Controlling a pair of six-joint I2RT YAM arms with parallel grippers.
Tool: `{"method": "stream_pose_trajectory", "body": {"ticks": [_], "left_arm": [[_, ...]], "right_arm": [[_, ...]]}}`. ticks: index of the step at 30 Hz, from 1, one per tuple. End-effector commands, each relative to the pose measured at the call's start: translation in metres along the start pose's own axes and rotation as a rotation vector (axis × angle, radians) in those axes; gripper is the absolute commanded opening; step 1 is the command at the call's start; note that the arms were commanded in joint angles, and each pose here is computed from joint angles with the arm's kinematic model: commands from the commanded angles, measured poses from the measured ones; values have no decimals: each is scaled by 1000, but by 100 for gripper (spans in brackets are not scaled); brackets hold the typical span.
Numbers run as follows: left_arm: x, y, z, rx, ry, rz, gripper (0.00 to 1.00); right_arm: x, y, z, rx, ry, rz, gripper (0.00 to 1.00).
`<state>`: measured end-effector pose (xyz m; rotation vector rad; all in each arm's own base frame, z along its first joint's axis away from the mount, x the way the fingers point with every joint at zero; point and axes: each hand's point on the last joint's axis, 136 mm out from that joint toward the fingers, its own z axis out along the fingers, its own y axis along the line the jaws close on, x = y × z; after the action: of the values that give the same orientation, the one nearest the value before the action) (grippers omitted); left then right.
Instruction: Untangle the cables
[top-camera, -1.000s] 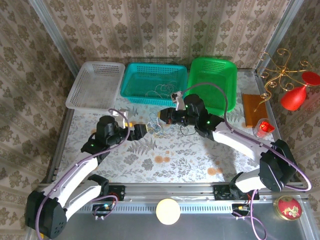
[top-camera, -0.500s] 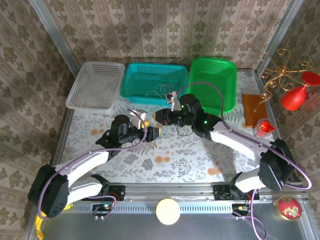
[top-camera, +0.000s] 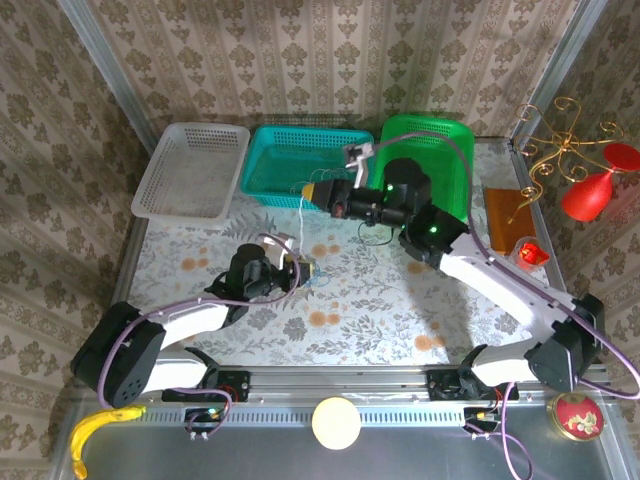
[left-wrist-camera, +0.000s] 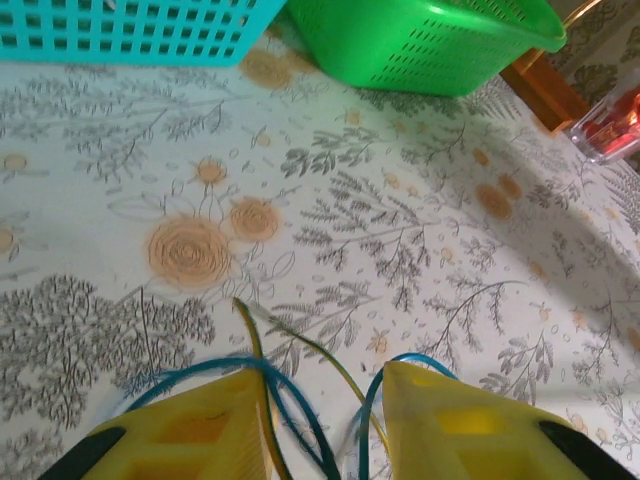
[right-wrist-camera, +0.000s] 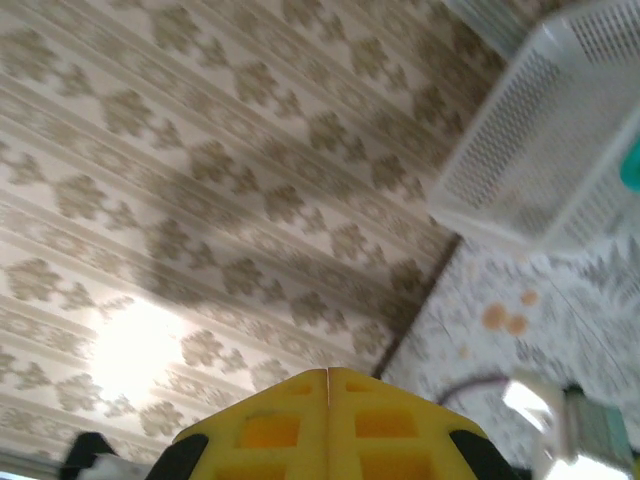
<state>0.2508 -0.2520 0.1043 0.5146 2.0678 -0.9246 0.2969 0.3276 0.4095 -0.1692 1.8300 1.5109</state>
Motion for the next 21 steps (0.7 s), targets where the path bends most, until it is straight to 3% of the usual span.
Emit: {"method": "stream_pose_trajectory", "body": {"ticks": [1,9,16,21], "left_arm": [[0,1,-4,-2,-31,-15,34],[7,4,-13,-23,-21,-20,40],[-9,-5,-25,-13,-54,-9,72],[-29,-18,-39,4,-95,23,85]], "right_arm": [[-37,47,-24,-101,-105,-38,0],[-56,44,-34,-84,-174,-42,0],[-46,26,-28,-47,-145,-39,0],[-40,23,-27,-44,-128,-35,0]]}}
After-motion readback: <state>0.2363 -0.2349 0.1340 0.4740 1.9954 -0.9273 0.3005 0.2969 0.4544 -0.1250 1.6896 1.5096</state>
